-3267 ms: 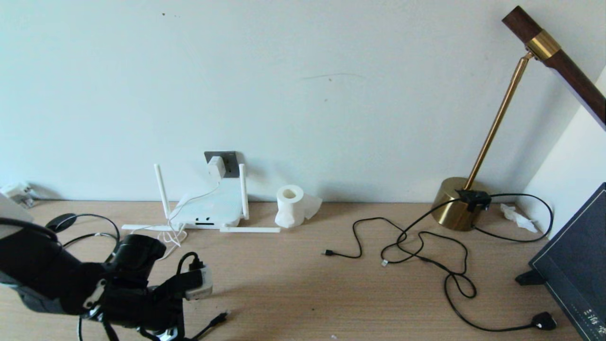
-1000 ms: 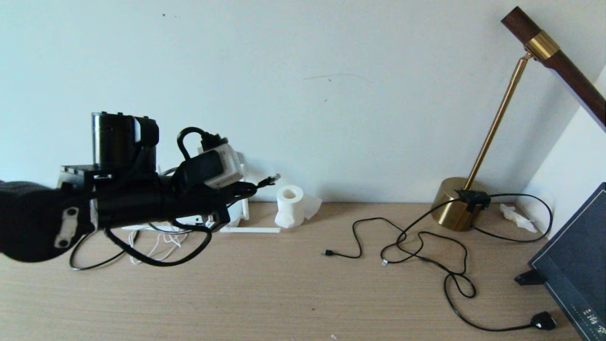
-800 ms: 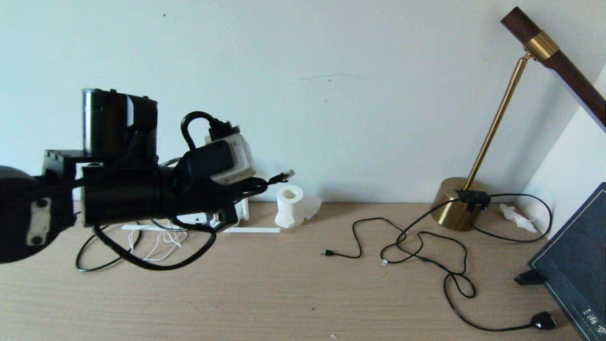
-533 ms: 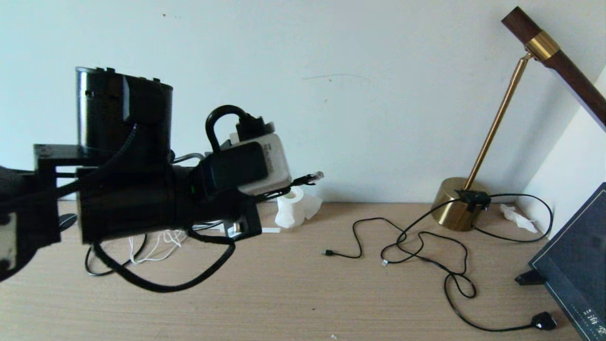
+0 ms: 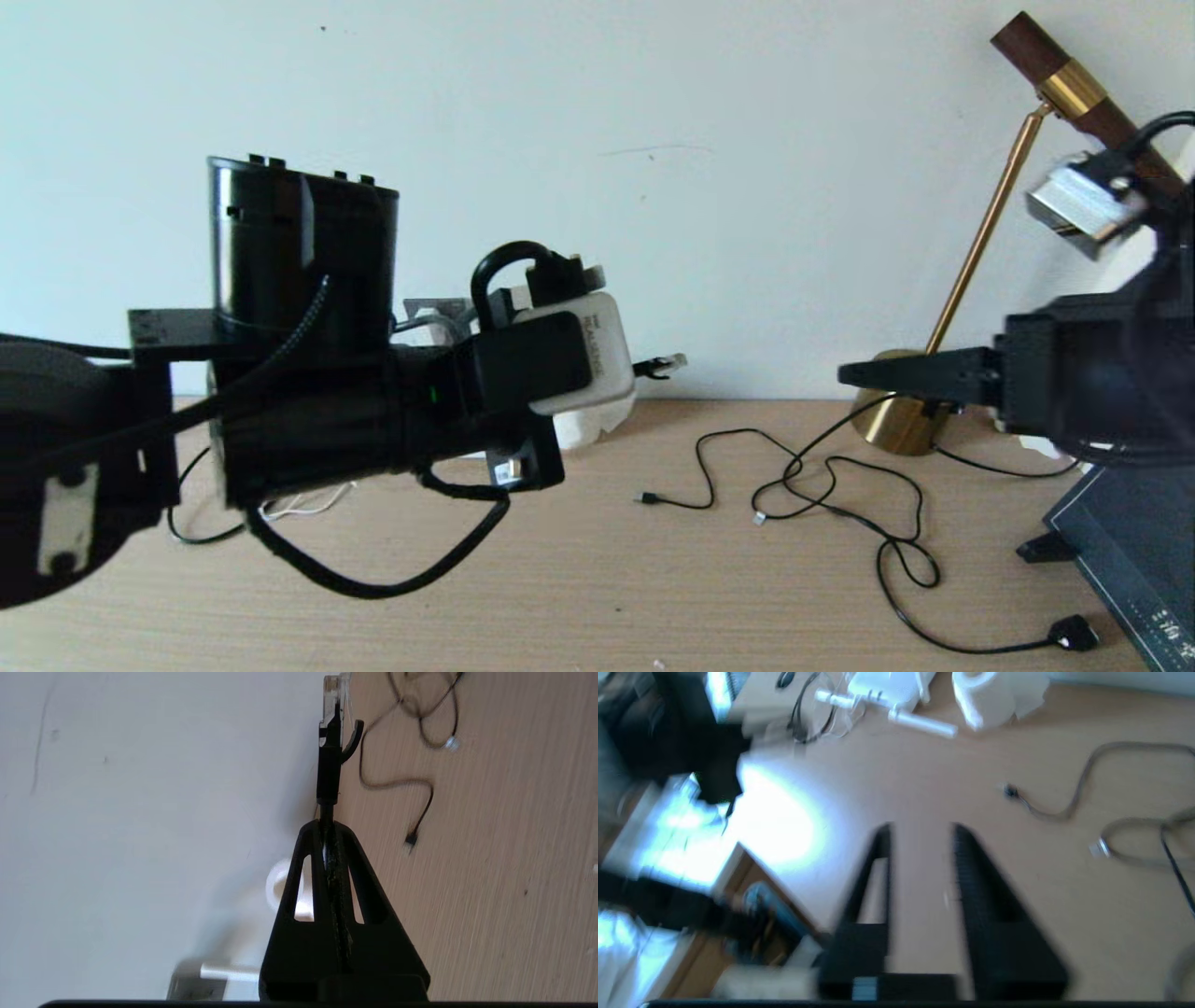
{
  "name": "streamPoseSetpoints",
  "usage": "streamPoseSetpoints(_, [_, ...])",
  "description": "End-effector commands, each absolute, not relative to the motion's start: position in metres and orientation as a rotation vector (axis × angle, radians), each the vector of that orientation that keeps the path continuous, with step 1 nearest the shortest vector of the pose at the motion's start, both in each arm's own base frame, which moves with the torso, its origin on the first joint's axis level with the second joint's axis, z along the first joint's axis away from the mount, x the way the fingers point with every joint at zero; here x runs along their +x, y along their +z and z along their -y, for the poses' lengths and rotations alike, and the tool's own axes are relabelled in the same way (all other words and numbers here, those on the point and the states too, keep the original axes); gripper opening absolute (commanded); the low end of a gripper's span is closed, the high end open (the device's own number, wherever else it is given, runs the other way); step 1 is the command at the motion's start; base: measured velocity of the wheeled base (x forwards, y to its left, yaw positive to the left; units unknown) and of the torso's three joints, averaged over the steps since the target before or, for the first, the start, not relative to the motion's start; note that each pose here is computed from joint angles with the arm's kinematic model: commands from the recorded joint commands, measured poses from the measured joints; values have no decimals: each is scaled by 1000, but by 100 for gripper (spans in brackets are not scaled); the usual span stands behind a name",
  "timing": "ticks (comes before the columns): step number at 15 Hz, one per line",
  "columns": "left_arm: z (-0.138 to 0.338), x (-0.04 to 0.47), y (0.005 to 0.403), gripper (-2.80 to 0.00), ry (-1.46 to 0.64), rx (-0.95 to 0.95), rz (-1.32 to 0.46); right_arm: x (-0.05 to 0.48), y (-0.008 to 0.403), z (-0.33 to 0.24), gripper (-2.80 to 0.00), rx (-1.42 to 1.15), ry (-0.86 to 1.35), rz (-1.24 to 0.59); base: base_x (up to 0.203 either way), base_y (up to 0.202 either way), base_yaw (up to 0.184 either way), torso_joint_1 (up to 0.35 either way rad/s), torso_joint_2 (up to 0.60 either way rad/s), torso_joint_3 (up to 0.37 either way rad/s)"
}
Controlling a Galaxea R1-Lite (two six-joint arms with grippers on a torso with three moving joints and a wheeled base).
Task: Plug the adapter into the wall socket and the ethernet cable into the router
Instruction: Hand it to the other hand
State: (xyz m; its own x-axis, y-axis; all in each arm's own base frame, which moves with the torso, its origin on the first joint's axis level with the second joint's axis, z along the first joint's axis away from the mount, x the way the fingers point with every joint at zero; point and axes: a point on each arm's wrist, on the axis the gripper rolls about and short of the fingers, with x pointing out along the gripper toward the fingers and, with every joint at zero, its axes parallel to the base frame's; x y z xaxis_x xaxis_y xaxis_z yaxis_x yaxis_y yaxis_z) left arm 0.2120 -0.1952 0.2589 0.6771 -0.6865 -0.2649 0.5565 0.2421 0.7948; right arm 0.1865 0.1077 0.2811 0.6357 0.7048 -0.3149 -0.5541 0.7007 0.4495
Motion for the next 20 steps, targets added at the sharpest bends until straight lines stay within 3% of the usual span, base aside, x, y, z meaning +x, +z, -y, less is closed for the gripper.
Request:
streamPoseSetpoints(1, [209,215,248,-280,-892,1035,140,208,272,-136,0,384,740,-502,0,0,0,0,0,0])
streamPoseSetpoints(20, [239,225,253,-280,-929,1025,228,210,271,-149,0,397,805,-523,0,0,0,0,0,0])
